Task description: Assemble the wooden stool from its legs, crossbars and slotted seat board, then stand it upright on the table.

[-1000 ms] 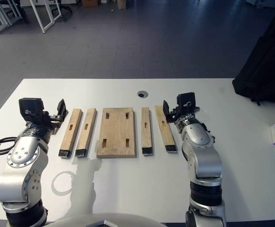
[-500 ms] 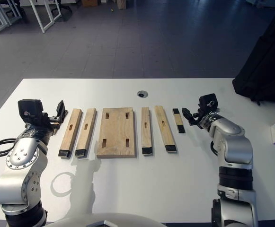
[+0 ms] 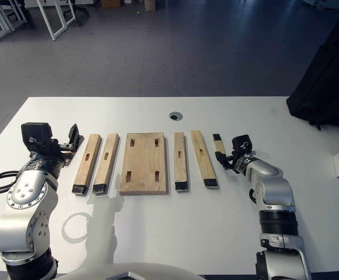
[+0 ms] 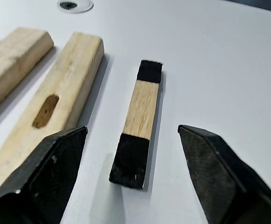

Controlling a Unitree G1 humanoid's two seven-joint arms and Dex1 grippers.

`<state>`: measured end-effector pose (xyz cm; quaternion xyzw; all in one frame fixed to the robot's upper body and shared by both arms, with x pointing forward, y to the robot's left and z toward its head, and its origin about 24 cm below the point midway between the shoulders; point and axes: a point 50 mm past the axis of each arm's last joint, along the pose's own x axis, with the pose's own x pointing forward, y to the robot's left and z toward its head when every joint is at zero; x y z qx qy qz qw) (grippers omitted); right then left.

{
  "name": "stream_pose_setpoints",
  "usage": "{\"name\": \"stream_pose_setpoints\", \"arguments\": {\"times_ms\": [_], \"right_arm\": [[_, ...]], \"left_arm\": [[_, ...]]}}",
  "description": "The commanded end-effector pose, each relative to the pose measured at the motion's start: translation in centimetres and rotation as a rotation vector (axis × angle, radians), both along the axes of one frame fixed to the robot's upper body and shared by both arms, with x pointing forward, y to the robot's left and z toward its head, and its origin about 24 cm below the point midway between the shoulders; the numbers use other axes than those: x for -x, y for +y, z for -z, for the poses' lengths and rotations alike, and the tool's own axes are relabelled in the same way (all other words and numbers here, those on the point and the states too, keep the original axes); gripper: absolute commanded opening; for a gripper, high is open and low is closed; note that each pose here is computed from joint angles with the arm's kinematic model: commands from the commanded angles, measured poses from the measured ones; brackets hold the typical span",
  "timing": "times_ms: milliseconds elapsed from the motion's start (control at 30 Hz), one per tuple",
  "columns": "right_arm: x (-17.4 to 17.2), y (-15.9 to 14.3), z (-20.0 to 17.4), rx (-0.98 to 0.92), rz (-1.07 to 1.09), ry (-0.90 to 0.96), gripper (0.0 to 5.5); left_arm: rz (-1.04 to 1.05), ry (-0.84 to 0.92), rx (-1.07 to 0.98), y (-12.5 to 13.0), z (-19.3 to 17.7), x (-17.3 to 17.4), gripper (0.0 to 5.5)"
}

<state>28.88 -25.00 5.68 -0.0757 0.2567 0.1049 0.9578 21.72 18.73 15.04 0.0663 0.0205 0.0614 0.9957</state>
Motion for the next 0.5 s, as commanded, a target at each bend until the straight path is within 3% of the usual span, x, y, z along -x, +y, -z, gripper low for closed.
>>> {"name": "stream_pose_setpoints", "arguments": {"times_ms": [33,267,500], "right_arm": [[0.3,-0.3,1.9,0.028,0.012,0.05,3.59],[1.3,0.1,4.8,0.044,0.001,0.118,3.59],[2.8,-0.4,8.1,0.024,0.062,0.213,2.25]], "left_arm": [[-0.006,0.004,-0.004,0.1,-0.1,-0.2,3.55],[0.005,0.007,-0.012,0.2,-0.2,-0.4,3.55],[0.02,0.005,0.006,0.1,-0.3,-0.5,3.55]]}}
